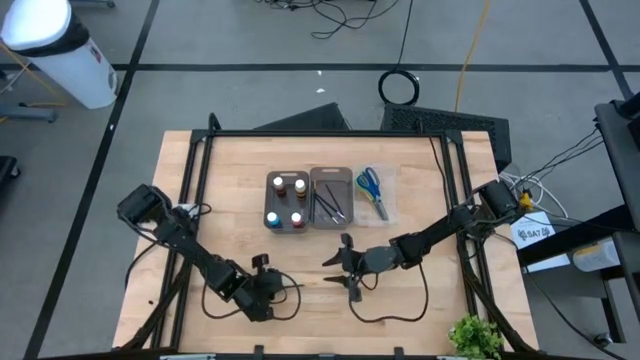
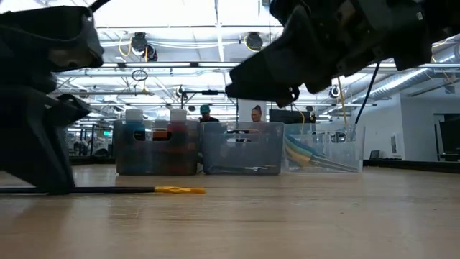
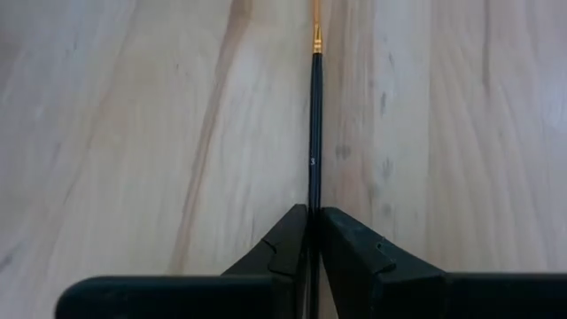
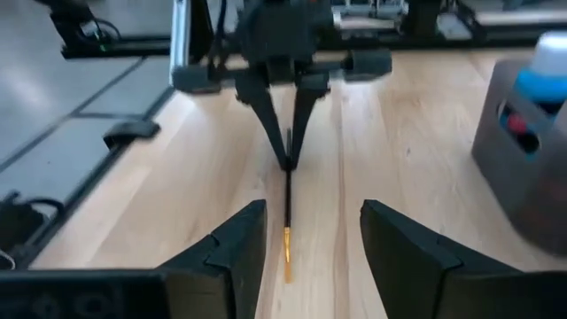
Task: Pick & Place Paint Supplies
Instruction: Put the gold paintbrush into the right black bin
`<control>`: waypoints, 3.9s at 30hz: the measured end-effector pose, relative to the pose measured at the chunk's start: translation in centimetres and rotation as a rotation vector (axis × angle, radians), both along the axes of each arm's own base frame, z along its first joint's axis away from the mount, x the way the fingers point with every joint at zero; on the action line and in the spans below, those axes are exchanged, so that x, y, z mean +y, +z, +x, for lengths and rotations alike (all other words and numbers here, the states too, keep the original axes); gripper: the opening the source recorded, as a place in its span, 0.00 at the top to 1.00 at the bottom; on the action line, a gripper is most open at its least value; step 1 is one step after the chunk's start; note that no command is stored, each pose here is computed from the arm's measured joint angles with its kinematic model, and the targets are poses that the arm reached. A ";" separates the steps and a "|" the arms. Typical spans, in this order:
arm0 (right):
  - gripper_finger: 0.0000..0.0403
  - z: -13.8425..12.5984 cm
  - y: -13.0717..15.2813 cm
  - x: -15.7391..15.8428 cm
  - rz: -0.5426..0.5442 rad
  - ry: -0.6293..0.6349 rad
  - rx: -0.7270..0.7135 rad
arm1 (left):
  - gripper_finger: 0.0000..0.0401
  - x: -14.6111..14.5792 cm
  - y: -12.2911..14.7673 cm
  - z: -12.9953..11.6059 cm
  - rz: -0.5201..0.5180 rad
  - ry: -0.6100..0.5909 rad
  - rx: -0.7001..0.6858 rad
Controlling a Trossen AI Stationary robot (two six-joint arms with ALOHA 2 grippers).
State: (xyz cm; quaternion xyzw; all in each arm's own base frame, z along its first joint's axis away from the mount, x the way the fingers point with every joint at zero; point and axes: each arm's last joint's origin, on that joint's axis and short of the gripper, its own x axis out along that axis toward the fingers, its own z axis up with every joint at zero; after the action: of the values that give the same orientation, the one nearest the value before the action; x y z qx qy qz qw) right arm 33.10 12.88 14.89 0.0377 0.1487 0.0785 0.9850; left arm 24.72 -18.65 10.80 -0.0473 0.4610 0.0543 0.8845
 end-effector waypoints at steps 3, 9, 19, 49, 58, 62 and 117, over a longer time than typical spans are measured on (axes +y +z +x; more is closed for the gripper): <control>0.58 -0.2 -0.4 0.1 0.010 -0.003 0.042 | 0.88 0.3 0.1 0.7 -0.009 0.007 -0.038; 0.58 -0.9 -1.0 1.2 -0.022 0.026 0.104 | 0.88 1.0 0.3 1.6 -0.008 0.013 -0.066; 0.58 -1.7 -2.3 1.3 -0.065 -0.025 0.241 | 0.88 2.9 0.0 3.8 0.003 0.022 -0.131; 0.78 -1.3 -2.8 0.1 -0.123 -0.053 0.261 | 0.88 3.7 -1.1 5.6 -0.043 0.010 -0.185; 0.62 -0.6 -7.4 0.4 -0.108 -0.023 0.349 | 0.88 3.7 -1.2 5.5 -0.041 0.008 -0.181; 0.69 -0.8 -7.6 0.1 -0.115 -0.022 0.387 | 0.88 3.7 -1.2 5.5 -0.040 0.007 -0.181; 0.91 -1.7 2.6 -10.9 0.103 -0.815 0.226 | 0.88 -0.1 12.0 2.0 0.029 -0.233 -0.609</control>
State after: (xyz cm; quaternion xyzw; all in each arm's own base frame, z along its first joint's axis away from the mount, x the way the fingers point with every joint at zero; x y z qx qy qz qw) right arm 31.38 2.02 17.51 0.1512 0.2244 -0.3147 0.9098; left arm 26.72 -18.77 22.78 0.0042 0.1769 -0.0575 0.9825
